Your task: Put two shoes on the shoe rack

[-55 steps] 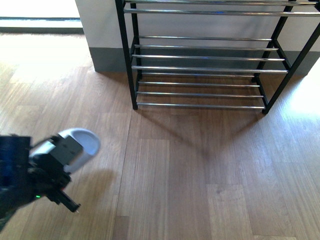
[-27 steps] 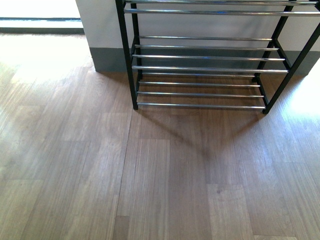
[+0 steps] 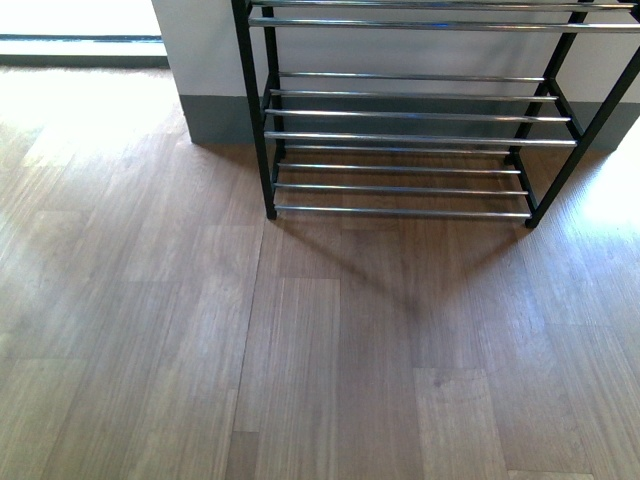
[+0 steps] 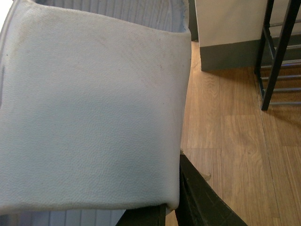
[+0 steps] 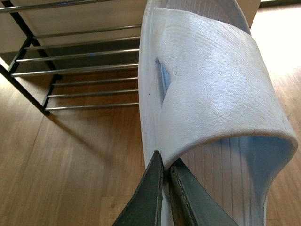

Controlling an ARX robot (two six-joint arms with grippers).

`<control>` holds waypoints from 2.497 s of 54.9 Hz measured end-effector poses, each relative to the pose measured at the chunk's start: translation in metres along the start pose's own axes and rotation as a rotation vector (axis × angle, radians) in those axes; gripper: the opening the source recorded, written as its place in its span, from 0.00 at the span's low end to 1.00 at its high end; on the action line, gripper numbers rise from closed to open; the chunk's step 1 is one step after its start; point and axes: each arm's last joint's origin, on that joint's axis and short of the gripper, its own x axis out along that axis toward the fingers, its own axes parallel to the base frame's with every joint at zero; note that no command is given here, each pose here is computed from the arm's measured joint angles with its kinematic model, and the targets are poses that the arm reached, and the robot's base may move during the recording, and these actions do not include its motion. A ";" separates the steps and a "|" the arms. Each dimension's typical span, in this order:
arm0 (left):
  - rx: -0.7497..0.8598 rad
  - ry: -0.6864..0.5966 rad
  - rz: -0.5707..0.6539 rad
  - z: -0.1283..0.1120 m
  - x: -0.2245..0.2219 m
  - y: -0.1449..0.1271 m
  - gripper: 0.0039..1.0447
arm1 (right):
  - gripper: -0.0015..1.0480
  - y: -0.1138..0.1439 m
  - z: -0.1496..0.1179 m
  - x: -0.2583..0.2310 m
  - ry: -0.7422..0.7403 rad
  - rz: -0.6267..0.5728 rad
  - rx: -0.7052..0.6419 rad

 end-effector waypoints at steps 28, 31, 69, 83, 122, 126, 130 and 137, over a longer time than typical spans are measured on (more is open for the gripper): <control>-0.006 -0.001 0.001 0.000 0.000 0.000 0.02 | 0.02 0.000 0.000 0.000 0.001 0.001 0.001; -0.006 -0.001 0.000 0.000 0.000 0.000 0.02 | 0.02 0.000 0.000 0.000 0.001 -0.002 0.001; -0.005 0.001 -0.002 -0.001 0.000 0.000 0.02 | 0.02 0.000 0.000 0.000 0.003 -0.001 0.001; -0.005 0.001 -0.002 -0.001 0.000 0.000 0.02 | 0.02 0.000 -0.001 0.000 0.003 -0.001 0.002; -0.005 0.000 -0.001 0.000 0.000 0.000 0.02 | 0.02 0.003 0.003 0.000 -0.102 0.132 0.004; -0.005 0.000 -0.002 0.000 0.000 0.000 0.02 | 0.02 0.014 0.018 0.000 -0.164 0.207 0.004; -0.005 0.000 -0.002 0.000 0.000 0.000 0.02 | 0.02 0.024 0.033 0.003 -0.175 0.234 0.015; -0.005 0.000 -0.001 -0.001 0.000 0.000 0.02 | 0.02 0.050 0.065 0.012 -0.171 0.272 0.038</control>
